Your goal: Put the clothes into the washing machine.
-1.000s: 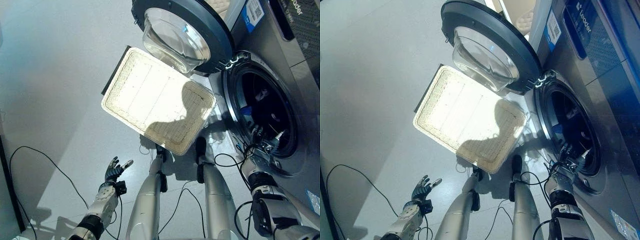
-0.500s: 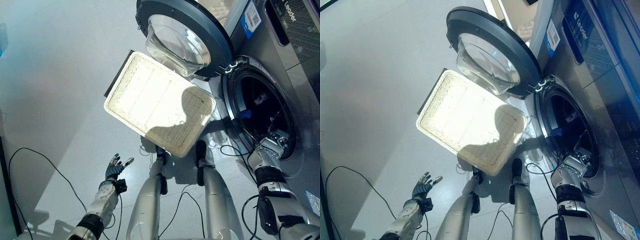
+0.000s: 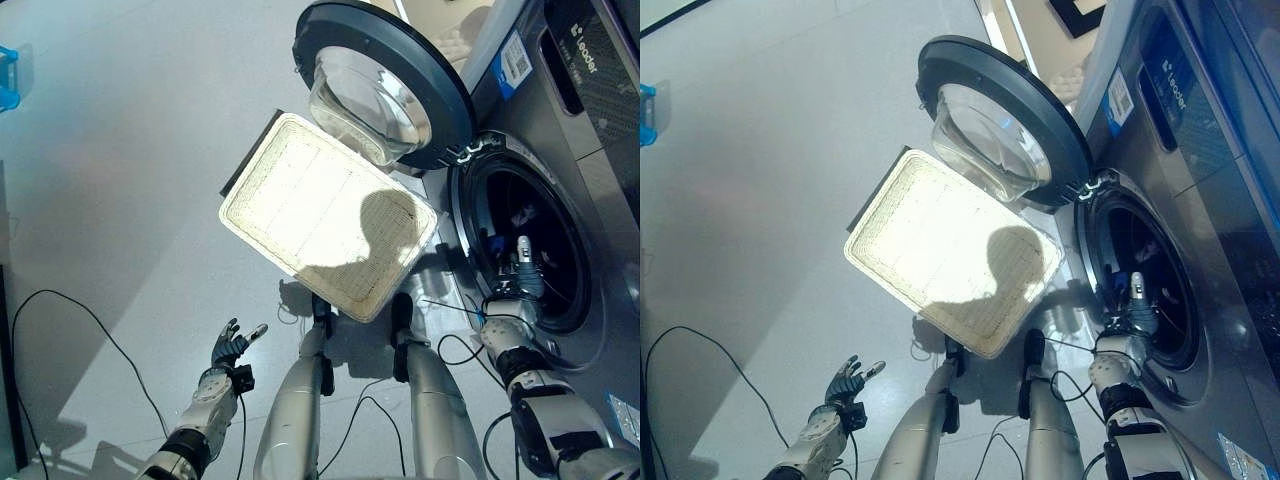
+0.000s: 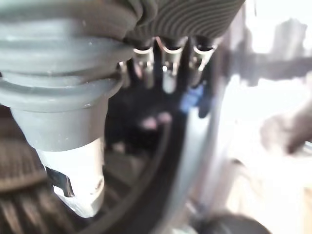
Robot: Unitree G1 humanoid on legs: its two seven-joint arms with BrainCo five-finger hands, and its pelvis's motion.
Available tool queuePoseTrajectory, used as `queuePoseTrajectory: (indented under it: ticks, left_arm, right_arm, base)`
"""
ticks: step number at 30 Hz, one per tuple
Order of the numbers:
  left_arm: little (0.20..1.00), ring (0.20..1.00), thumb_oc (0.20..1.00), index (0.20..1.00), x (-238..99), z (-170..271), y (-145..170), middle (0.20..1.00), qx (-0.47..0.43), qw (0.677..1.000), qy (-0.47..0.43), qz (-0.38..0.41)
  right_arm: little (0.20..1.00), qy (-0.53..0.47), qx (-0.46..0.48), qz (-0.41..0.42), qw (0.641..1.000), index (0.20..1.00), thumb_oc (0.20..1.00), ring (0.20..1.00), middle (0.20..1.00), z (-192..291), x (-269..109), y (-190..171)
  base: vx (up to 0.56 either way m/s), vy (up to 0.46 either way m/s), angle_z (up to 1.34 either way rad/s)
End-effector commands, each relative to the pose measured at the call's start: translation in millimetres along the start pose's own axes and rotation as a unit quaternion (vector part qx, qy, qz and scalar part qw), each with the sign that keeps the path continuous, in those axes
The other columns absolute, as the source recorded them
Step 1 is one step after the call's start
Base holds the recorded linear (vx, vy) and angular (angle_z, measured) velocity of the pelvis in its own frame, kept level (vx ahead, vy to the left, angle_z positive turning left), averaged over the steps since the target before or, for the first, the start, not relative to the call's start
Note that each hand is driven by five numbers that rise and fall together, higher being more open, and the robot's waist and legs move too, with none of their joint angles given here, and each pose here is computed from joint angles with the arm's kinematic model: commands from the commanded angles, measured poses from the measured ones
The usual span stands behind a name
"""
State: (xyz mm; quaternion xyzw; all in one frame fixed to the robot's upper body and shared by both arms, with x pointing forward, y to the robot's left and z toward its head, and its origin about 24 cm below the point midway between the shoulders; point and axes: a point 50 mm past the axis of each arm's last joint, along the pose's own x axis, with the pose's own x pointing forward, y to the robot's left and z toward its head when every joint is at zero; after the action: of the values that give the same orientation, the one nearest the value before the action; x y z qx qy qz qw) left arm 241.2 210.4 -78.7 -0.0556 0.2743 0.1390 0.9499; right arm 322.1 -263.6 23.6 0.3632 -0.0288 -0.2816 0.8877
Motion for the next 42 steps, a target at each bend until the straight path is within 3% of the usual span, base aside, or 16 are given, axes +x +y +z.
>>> queuePoseTrajectory:
  ticks: [1, 7, 9, 11, 15, 16, 19, 21, 27, 34, 42]
  left_arm:
    - [1.0, 1.0, 1.0, 1.0, 2.8, 2.3, 9.6, 1.0, 0.023, 1.0, -0.007, 0.015]
    - [1.0, 1.0, 1.0, 1.0, 2.4, -7.1, 15.3, 1.0, 0.026, 0.999, 0.012, 0.022]
    - [1.0, 1.0, 1.0, 1.0, 1.8, -10.9, 16.9, 1.0, 0.031, 0.999, 0.018, 0.023]
    - [1.0, 1.0, 1.0, 1.0, 0.6, -15.4, 19.7, 1.0, 0.046, 0.999, 0.024, 0.015]
    - [1.0, 1.0, 1.0, 1.0, -4.5, -29.1, 21.7, 1.0, 0.081, 0.996, 0.043, -0.014]
    - [1.0, 1.0, 1.0, 1.0, -7.5, -36.6, 22.2, 1.0, 0.088, 0.994, 0.058, -0.027]
    - [1.0, 1.0, 1.0, 1.0, -15.4, -57.0, 22.1, 1.0, 0.12, 0.985, 0.102, -0.071]
    - [1.0, 1.0, 1.0, 1.0, -21.3, -69.6, 21.6, 1.0, 0.14, 0.976, 0.13, -0.101]
    - [1.0, 1.0, 1.0, 1.0, -36.9, -99.0, 15.8, 1.0, 0.15, 0.959, 0.192, -0.148]
    - [1.0, 1.0, 1.0, 1.0, -38.8, -103.0, 4.0, 1.0, 0.121, 0.961, 0.195, -0.153]
    - [1.0, 1.0, 1.0, 1.0, -37.3, -101.8, 7.5, 1.0, 0.127, 0.961, 0.199, -0.144]
  right_arm:
    - [1.0, 0.036, -0.108, 0.068, 0.991, 1.0, 1.0, 1.0, 1.0, -21.5, -13.3, -2.1]
    - [1.0, 0.125, -0.226, 0.083, 0.962, 1.0, 1.0, 1.0, 1.0, -51.6, -30.2, -29.3]
    - [1.0, 0.147, -0.302, 0.086, 0.938, 1.0, 1.0, 1.0, 1.0, -61.3, -37.6, -38.3]
    - [1.0, 0.177, -0.43, 0.1, 0.88, 1.0, 1.0, 1.0, 1.0, -72.8, -47.6, -52.9]
    - [1.0, 0.262, -0.554, 0.108, 0.782, 1.0, 1.0, 1.0, 1.0, -86.4, -68.7, -91.9]
    - [1.0, 0.292, -0.593, 0.121, 0.741, 1.0, 1.0, 1.0, 1.0, -90.4, -78.8, -106.5]
    - [1.0, 0.341, -0.644, 0.145, 0.669, 1.0, 1.0, 1.0, 1.0, -97.7, -97.1, -128.1]
    - [1.0, 0.366, -0.65, 0.152, 0.648, 1.0, 1.0, 1.0, 1.0, -101.5, -105.8, -135.8]
    - [1.0, 0.394, -0.652, 0.167, 0.626, 1.0, 1.0, 1.0, 1.0, -111.5, -123.7, -144.8]
    - [1.0, 0.354, -0.642, 0.212, 0.647, 1.0, 1.0, 1.0, 1.0, -125.9, -132.5, -127.2]
    - [1.0, 0.367, -0.643, 0.207, 0.639, 1.0, 1.0, 1.0, 1.0, -127.4, -139.7, -134.1]
  base:
    - [-0.03, 0.107, 0.04]
    - [-0.03, 0.162, 0.08]
    - [-0.04, 0.182, 0.03]
    - [-0.04, 0.218, 0.03]
    - [-0.02, 0.164, 0.06]
    - [0.01, 0.131, 0.08]
    - [0.02, 0.103, 0.03]
    - [0.05, 0.096, 0.07]
    - [0.05, 0.078, -0.02]
    - [0.06, 0.032, -0.02]
    - [0.05, 0.007, 0.0]
